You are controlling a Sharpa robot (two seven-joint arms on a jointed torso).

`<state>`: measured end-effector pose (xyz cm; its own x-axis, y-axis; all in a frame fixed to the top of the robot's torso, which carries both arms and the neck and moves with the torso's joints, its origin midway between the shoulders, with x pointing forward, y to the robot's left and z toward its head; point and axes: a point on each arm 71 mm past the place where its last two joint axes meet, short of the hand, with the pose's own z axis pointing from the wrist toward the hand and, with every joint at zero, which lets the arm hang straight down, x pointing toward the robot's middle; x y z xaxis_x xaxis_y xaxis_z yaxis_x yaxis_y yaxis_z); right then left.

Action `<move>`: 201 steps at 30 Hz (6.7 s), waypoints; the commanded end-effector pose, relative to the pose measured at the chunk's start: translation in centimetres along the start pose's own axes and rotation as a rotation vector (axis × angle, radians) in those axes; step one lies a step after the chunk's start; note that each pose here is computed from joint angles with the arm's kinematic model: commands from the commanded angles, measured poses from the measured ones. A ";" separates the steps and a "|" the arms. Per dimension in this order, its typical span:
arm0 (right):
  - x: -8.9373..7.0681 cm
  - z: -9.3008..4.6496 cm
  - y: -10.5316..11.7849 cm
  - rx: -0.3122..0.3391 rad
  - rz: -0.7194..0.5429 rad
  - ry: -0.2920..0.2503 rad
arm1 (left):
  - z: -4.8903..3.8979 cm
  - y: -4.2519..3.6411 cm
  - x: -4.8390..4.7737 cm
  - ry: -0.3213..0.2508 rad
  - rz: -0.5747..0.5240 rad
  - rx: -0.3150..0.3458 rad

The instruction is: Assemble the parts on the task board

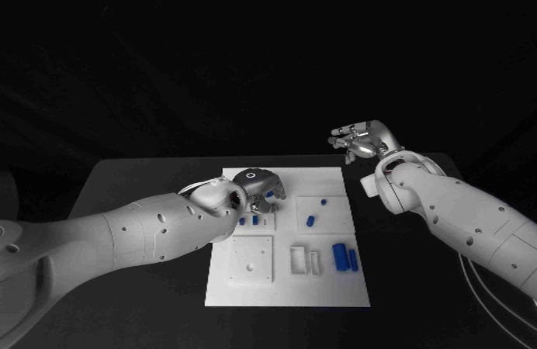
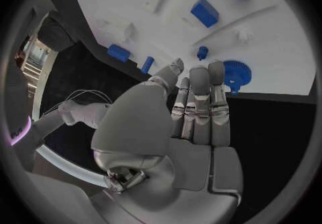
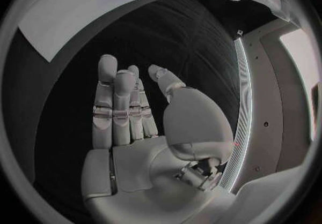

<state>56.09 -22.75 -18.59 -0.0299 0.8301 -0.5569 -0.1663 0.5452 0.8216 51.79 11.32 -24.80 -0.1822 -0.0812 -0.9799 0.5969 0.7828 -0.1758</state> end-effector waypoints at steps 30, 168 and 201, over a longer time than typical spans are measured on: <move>0.4 0.0 0.4 -0.020 0.008 0.012 | 0.64 1.10 1.48 0.075 0.081 -0.025; -0.2 -0.1 0.2 -0.014 -0.001 0.006 | -3.71 5.39 0.49 0.072 -0.086 -0.159; -0.1 -0.1 0.2 -0.014 0.000 0.008 | -2.93 4.63 1.43 0.135 -0.076 -0.153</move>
<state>55.98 -22.90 -18.45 -0.0295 0.8303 -0.5566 -0.1700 0.5445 0.8213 52.49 17.26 -25.98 -0.2874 -0.0988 -0.9527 0.4369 0.8716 -0.2222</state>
